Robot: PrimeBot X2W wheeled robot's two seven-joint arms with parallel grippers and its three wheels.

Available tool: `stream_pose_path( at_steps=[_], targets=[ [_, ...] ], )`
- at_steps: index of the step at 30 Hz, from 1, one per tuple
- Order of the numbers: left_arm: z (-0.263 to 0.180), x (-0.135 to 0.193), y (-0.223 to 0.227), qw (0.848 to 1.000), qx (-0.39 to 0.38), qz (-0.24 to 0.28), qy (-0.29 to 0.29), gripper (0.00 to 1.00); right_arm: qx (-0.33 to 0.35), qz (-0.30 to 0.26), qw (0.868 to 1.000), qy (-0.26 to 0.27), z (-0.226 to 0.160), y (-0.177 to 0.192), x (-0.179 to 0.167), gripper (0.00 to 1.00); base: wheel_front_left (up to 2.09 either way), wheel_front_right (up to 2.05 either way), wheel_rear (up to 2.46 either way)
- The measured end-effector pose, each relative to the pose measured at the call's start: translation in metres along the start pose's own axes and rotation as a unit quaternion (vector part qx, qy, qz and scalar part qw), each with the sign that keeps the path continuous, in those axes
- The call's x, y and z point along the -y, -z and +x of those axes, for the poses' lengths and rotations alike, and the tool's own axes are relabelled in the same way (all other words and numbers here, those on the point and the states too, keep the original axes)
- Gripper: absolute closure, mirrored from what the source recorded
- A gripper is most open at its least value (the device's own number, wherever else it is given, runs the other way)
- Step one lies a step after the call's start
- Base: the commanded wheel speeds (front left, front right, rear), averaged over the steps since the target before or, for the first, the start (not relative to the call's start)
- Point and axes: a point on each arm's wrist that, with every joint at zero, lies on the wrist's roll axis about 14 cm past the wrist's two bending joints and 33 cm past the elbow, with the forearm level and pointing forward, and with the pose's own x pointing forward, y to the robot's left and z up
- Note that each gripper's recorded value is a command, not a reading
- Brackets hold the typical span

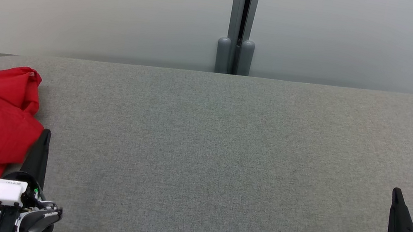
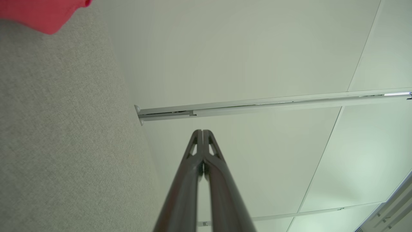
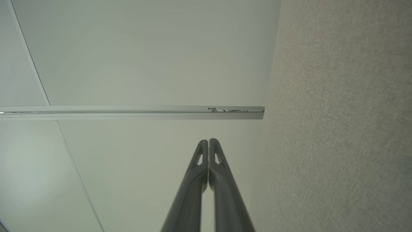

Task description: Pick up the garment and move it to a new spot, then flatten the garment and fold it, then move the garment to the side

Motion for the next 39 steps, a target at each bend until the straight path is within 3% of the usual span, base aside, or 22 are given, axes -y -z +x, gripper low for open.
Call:
stream_pose_path(
  at_steps=[14,15,19,30,39],
  targets=[
    [0.000,0.000,0.000,1.000,0.000,0.000,0.000,1.00,0.000,0.000,1.000,0.000,0.000,0.000,0.000,1.00,0.00,0.00,0.00],
    [-0.001,-0.004,0.000,1.000,0.000,-0.001,-0.005,0.00,0.001,0.001,1.000,0.005,-0.001,0.000,0.003,0.00,0.00,0.00,0.00],
    [-0.010,-0.022,0.004,0.999,0.001,-0.007,-0.032,0.00,0.002,0.007,1.000,0.028,-0.008,0.002,0.019,0.00,0.00,0.00,0.00],
    [0.000,-0.007,0.014,1.000,-0.001,0.005,-0.011,0.00,0.007,-0.008,1.000,0.014,-0.004,0.006,0.009,0.00,0.00,0.00,0.00],
    [0.007,0.010,0.018,0.997,-0.002,0.082,0.013,0.00,0.010,-0.087,0.996,0.003,0.001,0.003,0.000,0.00,0.00,0.00,0.00]
  ],
)
